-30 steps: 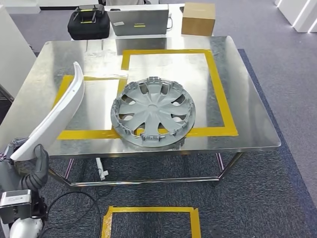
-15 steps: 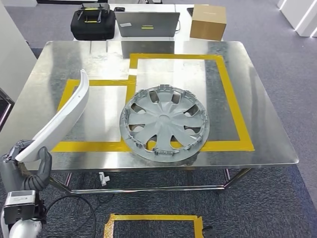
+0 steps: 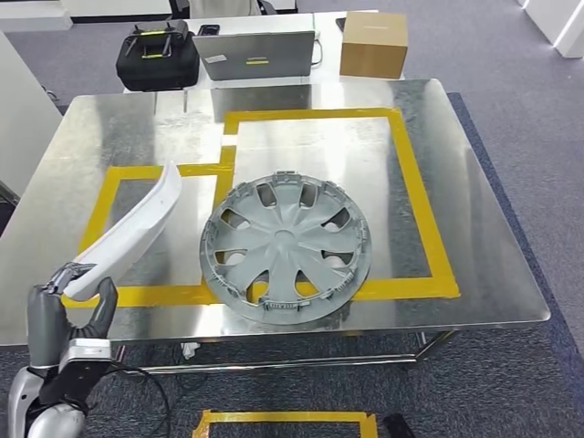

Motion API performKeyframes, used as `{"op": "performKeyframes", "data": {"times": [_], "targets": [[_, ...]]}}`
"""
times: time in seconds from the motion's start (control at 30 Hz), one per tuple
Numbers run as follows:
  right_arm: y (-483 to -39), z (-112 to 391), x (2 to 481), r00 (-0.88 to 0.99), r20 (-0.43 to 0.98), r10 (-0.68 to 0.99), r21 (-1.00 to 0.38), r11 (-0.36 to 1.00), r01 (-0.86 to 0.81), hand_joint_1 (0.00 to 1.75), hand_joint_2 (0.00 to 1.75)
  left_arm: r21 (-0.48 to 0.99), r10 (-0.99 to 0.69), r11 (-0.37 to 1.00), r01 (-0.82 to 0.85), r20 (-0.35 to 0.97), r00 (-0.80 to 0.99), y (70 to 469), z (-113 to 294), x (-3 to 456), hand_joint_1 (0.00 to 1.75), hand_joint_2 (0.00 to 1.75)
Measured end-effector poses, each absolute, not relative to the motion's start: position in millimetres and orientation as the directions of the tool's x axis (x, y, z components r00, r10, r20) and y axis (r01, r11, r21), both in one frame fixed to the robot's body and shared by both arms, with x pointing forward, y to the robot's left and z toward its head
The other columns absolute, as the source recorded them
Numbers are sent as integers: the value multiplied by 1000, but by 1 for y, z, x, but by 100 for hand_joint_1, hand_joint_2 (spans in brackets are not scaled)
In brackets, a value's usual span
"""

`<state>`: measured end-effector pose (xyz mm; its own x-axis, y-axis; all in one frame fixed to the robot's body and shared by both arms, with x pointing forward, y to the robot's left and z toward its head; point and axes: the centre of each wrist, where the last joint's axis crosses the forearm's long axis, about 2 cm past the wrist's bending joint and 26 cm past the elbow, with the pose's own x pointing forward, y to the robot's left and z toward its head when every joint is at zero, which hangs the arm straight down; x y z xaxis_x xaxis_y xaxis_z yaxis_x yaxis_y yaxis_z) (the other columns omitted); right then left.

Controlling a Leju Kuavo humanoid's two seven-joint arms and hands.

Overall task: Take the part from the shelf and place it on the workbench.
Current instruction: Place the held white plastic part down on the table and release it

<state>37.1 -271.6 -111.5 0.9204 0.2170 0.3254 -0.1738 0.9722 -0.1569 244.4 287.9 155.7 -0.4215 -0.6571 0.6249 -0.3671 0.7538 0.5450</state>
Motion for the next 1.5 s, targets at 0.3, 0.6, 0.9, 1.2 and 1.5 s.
{"op": "performKeyframes", "data": {"times": [0.3,0.6,0.9,1.2,1.5], "targets": [[-271,-111,38,919,327,222,-145,972,-184,0,0,848,-866,488,-206,441,-235,327,112,247,175,175],[-275,-112,36,921,320,223,-149,972,-184,0,0,933,-930,349,-90,333,-155,353,84,244,131,175],[-277,-112,37,919,325,225,-152,971,-184,0,0,879,-883,462,-115,445,-150,370,73,239,0,44],[-276,-112,37,916,327,232,-160,969,-189,0,0,617,-669,740,-269,717,-196,337,81,238,0,0],[-275,-112,36,919,324,223,-175,969,-174,0,0,226,-378,889,-398,854,-359,296,113,236,0,0]]}}
